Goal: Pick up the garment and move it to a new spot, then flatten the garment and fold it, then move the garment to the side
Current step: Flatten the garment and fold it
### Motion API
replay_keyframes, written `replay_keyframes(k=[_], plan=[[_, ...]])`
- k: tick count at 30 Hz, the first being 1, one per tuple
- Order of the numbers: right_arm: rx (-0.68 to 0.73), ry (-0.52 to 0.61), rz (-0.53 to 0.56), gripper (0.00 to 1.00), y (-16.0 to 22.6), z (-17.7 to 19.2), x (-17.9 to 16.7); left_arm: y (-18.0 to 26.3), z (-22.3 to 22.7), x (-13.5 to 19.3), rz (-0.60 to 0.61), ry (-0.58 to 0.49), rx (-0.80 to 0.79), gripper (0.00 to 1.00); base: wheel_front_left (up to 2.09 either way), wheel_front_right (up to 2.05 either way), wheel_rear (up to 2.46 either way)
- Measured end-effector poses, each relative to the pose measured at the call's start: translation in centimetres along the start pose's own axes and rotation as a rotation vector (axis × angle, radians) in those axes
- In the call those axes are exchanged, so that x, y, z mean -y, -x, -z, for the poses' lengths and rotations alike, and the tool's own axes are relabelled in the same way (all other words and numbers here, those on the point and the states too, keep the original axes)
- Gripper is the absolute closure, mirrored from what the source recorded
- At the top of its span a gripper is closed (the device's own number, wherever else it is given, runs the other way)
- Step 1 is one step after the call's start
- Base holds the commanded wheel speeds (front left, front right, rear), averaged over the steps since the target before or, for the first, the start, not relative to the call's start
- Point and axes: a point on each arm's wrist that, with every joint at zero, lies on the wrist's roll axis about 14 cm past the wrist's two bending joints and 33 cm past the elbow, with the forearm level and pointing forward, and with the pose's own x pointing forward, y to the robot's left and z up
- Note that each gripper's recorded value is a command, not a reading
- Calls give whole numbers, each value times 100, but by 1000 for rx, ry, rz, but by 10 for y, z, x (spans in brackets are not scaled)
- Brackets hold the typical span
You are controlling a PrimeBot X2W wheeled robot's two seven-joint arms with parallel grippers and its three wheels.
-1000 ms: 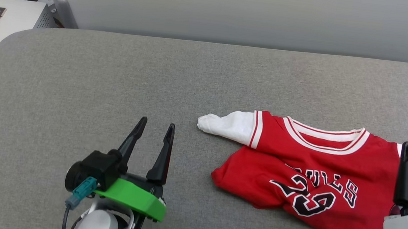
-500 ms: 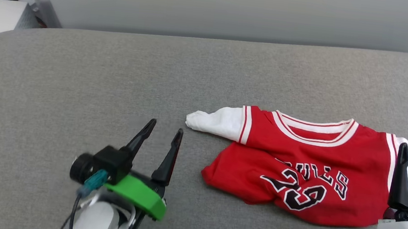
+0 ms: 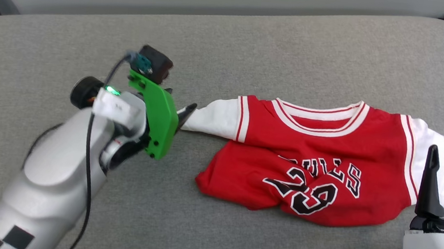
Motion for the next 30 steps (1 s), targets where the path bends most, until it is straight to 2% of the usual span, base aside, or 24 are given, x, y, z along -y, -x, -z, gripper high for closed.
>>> replay_keyframes(k=[4, 10, 18, 23, 24, 25, 30], plan=[[-1, 6, 18, 0, -2, 1, 4, -12, 14, -17, -1, 34, -162, 0, 0, 0, 0], [-19, 11, 57, 0, -3, 8, 13, -33, 38, -28, 4, 68, -311, 0, 0, 0, 0], [-44, 32, 96, 0, -3, 16, 24, -58, 75, -27, 30, 85, -430, 0, 0, 0, 0], [-58, 41, 113, 0, -1, 20, 29, -67, 83, -26, 41, 74, -457, 0, 0, 0, 0], [-59, 41, 114, 0, -1, 20, 30, -68, 84, -25, 42, 75, -460, 64, 0, 0, 0], [-60, 41, 115, 0, -1, 20, 30, -68, 84, -25, 43, 78, -463, 100, 0, 0, 0], [-53, 41, 107, 0, -3, 19, 27, -64, 81, -30, 25, 96, -417, 100, 0, 0, 0]])
